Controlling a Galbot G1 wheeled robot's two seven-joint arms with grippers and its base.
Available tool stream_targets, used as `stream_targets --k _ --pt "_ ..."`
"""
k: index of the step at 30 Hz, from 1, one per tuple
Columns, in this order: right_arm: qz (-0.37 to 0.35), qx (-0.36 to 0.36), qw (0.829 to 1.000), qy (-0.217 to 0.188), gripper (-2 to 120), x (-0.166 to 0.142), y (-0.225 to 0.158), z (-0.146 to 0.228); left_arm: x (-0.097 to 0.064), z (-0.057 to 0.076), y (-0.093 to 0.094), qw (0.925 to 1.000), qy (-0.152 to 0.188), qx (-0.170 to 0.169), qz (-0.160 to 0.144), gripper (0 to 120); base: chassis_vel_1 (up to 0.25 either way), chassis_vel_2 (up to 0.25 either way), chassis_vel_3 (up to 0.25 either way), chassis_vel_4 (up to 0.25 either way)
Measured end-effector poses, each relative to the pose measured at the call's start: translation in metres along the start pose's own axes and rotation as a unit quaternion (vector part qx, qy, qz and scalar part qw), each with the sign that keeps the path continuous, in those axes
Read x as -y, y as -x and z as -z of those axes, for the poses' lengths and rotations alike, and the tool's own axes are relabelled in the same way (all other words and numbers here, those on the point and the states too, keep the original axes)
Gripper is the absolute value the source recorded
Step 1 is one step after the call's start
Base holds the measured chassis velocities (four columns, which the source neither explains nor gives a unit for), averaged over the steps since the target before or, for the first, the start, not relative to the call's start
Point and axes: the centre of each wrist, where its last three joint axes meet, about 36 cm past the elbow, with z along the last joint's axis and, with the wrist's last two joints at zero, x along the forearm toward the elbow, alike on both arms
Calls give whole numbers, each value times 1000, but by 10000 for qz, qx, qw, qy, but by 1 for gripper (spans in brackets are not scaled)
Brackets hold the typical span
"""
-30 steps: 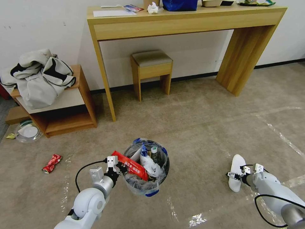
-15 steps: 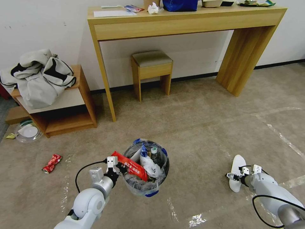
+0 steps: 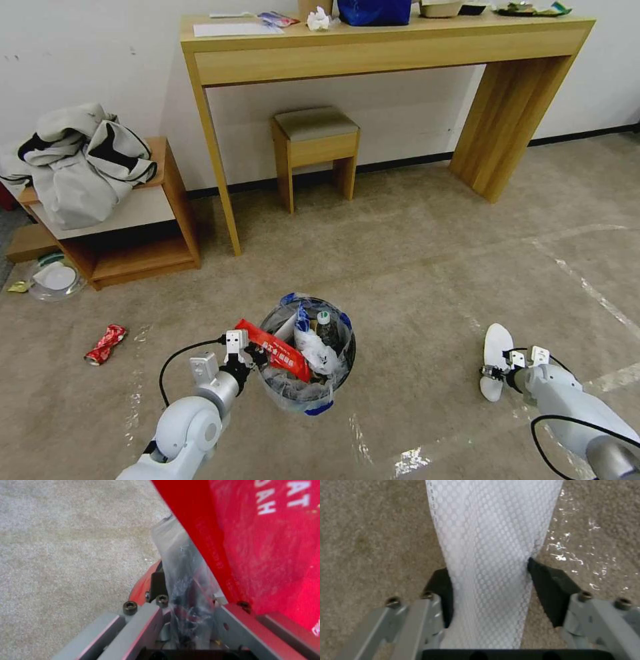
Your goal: Pick up the trash bin and place the garbage on the floor into it.
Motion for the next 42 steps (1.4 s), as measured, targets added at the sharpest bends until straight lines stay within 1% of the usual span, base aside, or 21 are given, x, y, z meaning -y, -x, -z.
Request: stream_targets --k 1,2,3,4,7,8,9,11,13,15,21,33,34,35,37,38,39,41,42 --pt "0 13 10000 1 45 -1 -1 1 0 0 0 10000 5 3 -2 1 0 0 0 0" --pt "0 13 10000 1 45 -1 -1 1 0 0 0 10000 5 3 -2 1 0 0 0 0" --pt "27 31 10000 0 42 -2 -3 1 1 0 -1 10000 14 1 2 1 0 0 0 0" --pt "60 43 10000 13 35 -5 -6 3 1 -1 -1 10000 20 -4 6 1 0 0 0 0" --pt "77 46 10000 24 33 -6 -7 2 1 -1 -1 10000 22 -5 7 1 0 0 0 0" --pt "76 75 9999 14 20 -10 -13 2 2 -2 -1 10000 39 -4 12 1 0 0 0 0" --pt "76 75 9999 14 20 -10 -13 2 2 -2 -1 10000 39 -4 12 1 0 0 0 0" --pt "61 98 9999 -12 10 -10 -19 -2 3 -3 -1 10000 41 -7 8 1 0 0 0 0" --pt "58 101 9999 -14 8 -10 -20 -3 3 -3 -1 10000 43 -7 7 1 0 0 0 0" --pt "54 107 9999 -25 0 -9 -28 -8 4 -4 -1 10000 50 -8 6 1 0 0 0 0" --pt "81 163 9998 -43 0 -9 -43 -13 5 -5 -1 10000 68 -20 11 1 0 0 0 0" --pt "127 456 9988 -92 0 13 -81 -5 5 -7 0 9999 101 -39 21 1 0 0 0 0" --pt "173 555 9982 -116 0 14 -90 0 5 -7 0 9999 105 -37 17 1 0 0 0 0" --pt "173 555 9982 -116 0 14 -90 0 5 -7 0 9999 105 -37 17 1 0 0 0 0" --pt "284 743 9967 -168 0 14 -108 9 5 -6 0 9999 112 -30 13 1 0 0 0 0" --pt "284 743 9967 -168 0 14 -108 9 5 -6 0 9999 112 -30 13 1 0 0 0 0" --pt "332 828 9958 -214 0 13 -116 13 6 -6 1 9999 114 -24 10 1 0 0 0 0" --pt "519 1134 9914 -390 0 9 -144 24 8 -5 1 9999 116 -23 -9 1 0 0 0 0" --pt "519 1134 9914 -390 0 9 -144 24 8 -5 1 9999 116 -23 -9 1 0 0 0 0"
